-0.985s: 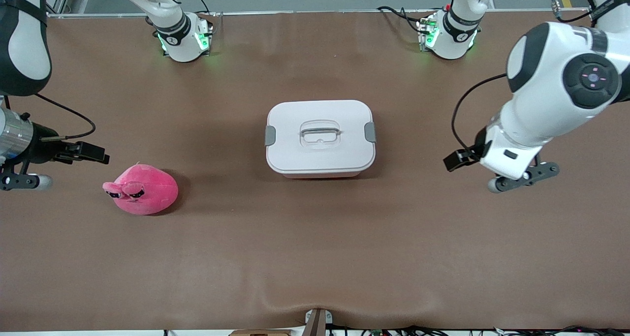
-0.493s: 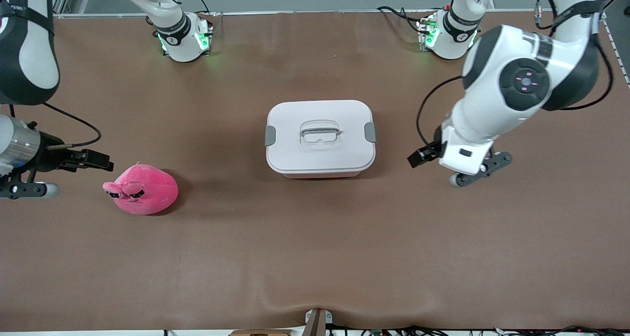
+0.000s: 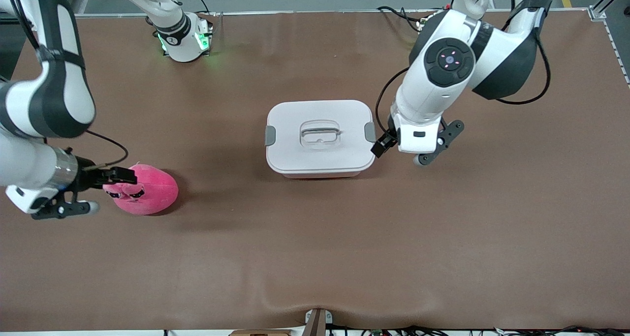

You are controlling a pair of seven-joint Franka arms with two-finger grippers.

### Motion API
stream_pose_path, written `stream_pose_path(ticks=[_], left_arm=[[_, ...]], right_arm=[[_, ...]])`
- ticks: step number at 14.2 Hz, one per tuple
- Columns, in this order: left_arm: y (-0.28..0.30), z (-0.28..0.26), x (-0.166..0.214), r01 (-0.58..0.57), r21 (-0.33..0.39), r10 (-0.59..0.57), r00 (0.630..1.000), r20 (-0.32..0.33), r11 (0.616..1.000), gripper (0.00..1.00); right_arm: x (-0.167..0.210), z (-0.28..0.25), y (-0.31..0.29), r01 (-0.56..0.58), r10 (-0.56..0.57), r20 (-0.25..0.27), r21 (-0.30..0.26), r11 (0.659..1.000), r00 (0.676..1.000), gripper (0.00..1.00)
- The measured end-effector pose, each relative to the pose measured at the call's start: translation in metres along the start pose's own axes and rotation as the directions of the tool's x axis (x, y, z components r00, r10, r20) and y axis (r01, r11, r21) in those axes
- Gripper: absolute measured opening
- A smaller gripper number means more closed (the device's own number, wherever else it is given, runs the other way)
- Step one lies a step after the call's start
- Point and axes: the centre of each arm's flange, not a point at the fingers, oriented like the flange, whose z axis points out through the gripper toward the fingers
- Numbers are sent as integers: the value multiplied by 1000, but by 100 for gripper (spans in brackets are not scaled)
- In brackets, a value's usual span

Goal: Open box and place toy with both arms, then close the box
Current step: 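Reach the left gripper to the box lid while the right gripper reaches the toy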

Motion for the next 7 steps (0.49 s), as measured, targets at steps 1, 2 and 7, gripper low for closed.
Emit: stream_pose_path(ticks=[1, 2, 7], left_arm=[[2, 4, -5, 20, 5, -20, 1000, 1, 1000, 100], [5, 7, -11, 38, 5, -38, 999, 0, 999, 100], [14, 15, -35, 164, 0, -164, 986, -4, 986, 100]], right_arm=[[4, 10, 0, 6, -6, 5, 1, 1000, 1000, 100], [8, 16, 0, 11, -11, 2, 0, 1000, 1000, 100], [23, 49, -14, 136, -137, -3, -12, 991, 991, 100]])
